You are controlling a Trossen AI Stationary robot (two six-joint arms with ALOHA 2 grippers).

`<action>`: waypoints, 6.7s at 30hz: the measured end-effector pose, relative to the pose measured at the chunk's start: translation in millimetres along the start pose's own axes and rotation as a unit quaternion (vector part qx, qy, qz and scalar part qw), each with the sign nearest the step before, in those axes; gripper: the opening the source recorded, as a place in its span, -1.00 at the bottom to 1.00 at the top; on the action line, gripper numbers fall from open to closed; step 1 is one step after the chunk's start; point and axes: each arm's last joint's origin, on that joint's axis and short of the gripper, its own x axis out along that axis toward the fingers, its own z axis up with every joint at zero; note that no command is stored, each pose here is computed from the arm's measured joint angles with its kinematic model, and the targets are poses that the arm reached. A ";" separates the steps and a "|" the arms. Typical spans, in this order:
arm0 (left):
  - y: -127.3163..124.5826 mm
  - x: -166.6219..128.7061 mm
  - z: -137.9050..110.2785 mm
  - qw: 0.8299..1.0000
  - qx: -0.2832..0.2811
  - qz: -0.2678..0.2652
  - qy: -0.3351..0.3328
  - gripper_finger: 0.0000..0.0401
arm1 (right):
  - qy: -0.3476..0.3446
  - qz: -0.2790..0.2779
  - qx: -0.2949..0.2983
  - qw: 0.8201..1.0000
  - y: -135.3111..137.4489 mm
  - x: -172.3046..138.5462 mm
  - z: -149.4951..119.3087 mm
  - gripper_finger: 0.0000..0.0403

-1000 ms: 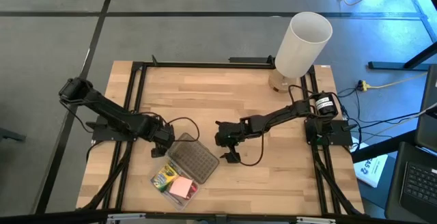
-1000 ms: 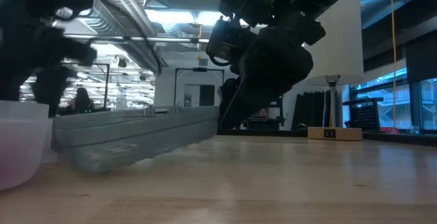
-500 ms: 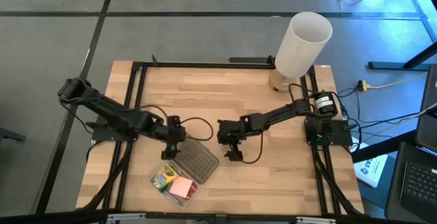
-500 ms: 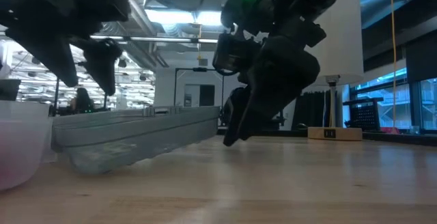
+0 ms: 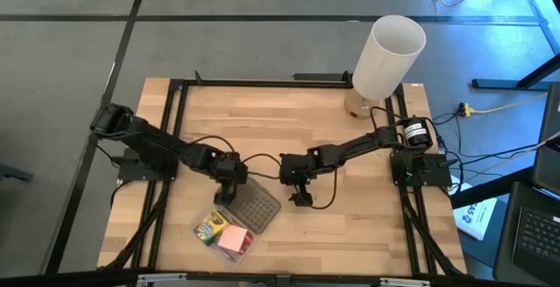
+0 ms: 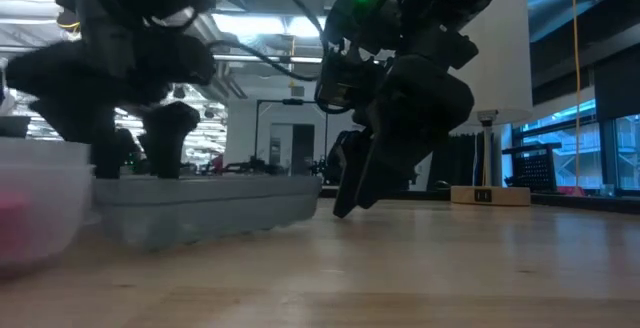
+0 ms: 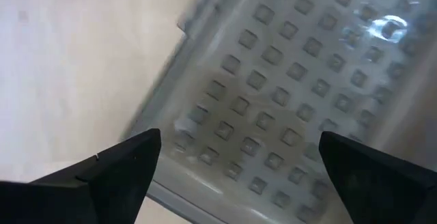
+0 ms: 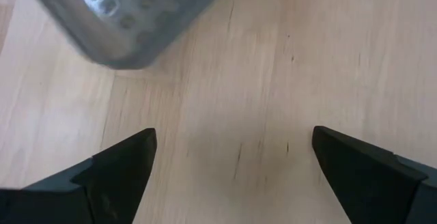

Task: Pack school essentials
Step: Close the black supply box

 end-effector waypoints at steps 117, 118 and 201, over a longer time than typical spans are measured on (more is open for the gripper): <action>14.3 -24.4 -124.5 0.965 -0.250 0.069 0.044 0.96 | -0.174 -0.037 -0.038 0.983 -41.8 9.3 25.6 -0.98; 14.7 -24.3 -124.5 0.964 -0.252 0.070 0.043 0.96 | -0.182 -0.030 -0.042 0.982 -41.2 8.2 27.4 -0.98; 52.7 -183.5 4.6 0.958 -0.124 0.255 0.036 0.96 | -0.295 -0.021 -0.183 0.937 -11.7 -17.7 113.1 -0.97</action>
